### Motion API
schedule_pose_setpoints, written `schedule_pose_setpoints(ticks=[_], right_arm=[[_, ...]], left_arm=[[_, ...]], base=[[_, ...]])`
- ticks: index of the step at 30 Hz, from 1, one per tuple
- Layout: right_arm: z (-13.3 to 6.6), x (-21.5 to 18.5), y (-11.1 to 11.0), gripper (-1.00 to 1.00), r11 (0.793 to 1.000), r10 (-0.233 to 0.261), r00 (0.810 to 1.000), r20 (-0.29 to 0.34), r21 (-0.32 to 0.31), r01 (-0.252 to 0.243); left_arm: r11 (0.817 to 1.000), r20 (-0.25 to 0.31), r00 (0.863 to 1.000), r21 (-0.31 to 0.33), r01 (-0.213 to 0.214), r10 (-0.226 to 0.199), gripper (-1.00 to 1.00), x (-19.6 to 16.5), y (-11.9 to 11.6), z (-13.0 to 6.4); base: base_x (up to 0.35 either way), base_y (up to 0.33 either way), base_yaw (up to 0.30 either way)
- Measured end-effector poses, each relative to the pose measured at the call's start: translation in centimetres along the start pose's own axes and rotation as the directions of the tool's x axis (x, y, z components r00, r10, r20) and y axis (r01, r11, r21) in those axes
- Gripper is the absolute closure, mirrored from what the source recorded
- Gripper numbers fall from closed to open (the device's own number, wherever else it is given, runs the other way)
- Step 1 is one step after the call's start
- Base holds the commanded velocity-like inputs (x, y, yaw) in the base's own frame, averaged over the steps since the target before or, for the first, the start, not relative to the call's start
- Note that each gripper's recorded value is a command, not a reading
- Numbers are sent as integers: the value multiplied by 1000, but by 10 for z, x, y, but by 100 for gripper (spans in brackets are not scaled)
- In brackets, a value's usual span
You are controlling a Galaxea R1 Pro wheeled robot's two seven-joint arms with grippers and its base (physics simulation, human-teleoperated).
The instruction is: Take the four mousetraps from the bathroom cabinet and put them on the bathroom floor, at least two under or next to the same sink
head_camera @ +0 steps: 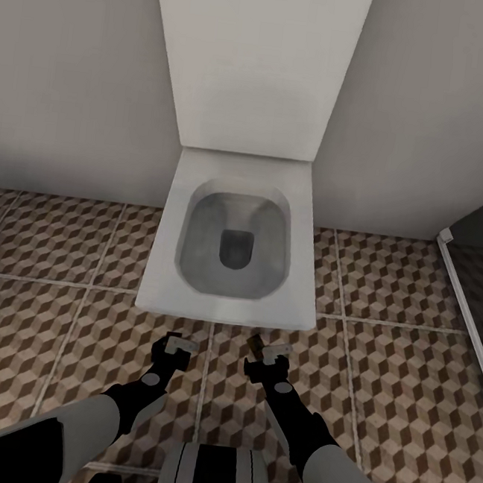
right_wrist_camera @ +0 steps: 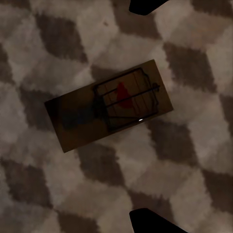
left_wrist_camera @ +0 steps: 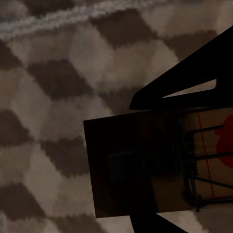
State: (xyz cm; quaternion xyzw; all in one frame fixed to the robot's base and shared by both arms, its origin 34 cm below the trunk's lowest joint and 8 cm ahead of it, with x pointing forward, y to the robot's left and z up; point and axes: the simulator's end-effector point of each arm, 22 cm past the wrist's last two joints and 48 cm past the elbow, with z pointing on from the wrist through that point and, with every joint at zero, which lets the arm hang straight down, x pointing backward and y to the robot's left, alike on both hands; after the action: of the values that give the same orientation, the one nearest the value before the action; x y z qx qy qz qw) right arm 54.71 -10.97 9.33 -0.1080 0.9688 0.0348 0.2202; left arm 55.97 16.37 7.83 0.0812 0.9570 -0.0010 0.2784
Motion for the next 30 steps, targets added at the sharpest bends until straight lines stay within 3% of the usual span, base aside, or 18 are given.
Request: schedule_pose_setpoints(ticks=[5, 6, 13, 30], right_arm=[[0, 0, 0, -100, 1000, 0, 1000, 0, 0, 0], [0, 0, 0, -100, 1000, 0, 1000, 0, 0, 0], [0, 0, 0, -100, 1000, 0, 1000, 0, 0, 0], [0, 0, 0, -100, 1000, -1, 1000, 0, 0, 1]], left_arm=[[1000, 1, 1000, 1, -1, 1, 100, 0, 0, 0], [1000, 1, 1000, 2, -1, 1, -100, 0, -1, 0], [999, 4, 999, 11, -32, 32, -100, 0, -3, -1], [999, 4, 999, 13, -37, 37, -100, 0, -4, -1]], base=[[0, 0, 0], [0, 0, 0], [0, 0, 0], [-10, 0, 0]])
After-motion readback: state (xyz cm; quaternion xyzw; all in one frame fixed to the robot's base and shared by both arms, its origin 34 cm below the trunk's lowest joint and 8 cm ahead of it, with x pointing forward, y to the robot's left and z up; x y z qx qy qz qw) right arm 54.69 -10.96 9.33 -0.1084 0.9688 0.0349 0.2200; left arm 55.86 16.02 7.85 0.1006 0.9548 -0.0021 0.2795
